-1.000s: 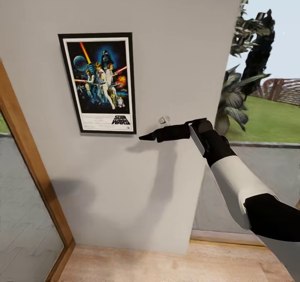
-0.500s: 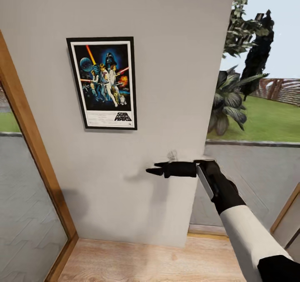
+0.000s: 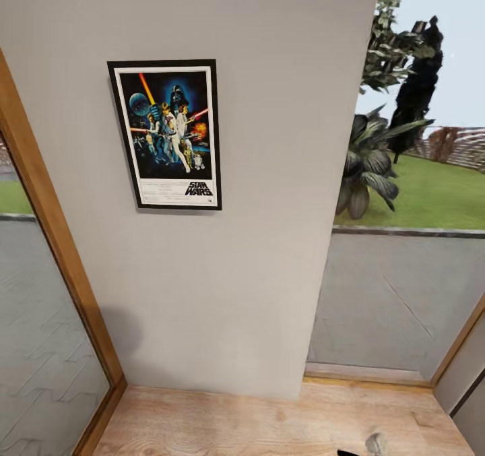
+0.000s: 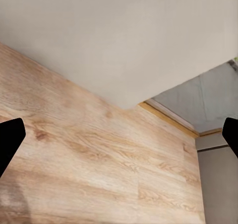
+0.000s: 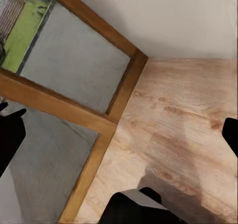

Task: Pick up the poster from the kitchen countertop and hang it on one of the wall nails in the kitchen.

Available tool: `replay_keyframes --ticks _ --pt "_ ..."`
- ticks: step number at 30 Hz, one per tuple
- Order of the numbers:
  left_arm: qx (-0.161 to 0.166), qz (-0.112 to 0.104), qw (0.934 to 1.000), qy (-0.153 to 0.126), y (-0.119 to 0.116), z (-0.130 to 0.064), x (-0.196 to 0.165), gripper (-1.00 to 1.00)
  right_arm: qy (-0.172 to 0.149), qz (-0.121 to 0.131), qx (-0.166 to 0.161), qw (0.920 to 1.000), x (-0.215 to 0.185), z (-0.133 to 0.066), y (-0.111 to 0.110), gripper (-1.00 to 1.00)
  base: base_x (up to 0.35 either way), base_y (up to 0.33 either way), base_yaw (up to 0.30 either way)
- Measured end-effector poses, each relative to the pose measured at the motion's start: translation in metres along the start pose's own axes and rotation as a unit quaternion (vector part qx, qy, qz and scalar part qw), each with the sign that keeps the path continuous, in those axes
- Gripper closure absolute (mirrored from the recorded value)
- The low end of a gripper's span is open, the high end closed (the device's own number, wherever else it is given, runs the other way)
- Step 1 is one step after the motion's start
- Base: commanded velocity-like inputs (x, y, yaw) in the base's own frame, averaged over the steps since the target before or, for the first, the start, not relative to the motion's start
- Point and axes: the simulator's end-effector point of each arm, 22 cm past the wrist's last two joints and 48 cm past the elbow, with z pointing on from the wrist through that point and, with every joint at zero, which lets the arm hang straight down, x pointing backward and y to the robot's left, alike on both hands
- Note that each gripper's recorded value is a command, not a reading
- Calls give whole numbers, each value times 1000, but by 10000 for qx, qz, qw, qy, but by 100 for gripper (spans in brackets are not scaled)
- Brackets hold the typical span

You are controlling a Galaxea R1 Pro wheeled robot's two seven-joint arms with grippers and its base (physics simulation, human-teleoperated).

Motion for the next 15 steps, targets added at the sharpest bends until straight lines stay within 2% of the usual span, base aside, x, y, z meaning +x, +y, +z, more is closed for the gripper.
replay_keyframes --ticks 4,5,7,12,15 --pt "11 1 10000 1 0 0 0 -100 154 234 290 9992 36 -24 -21 -100 0 0 0" --pt "15 0 10000 2 -1 0 0 -100 264 391 595 9971 55 -40 -38 -100 0 0 0" --pt "16 2 10000 1 -1 0 0 -100 319 470 843 9948 64 -51 -51 -100 0 0 0" --pt "19 1 10000 0 -1 0 0 -100 414 551 1411 9876 78 -68 -76 -100 0 0 0" --pt "21 2 10000 -1 -1 0 0 -100 435 564 1601 9845 81 -72 -84 -100 0 0 0"
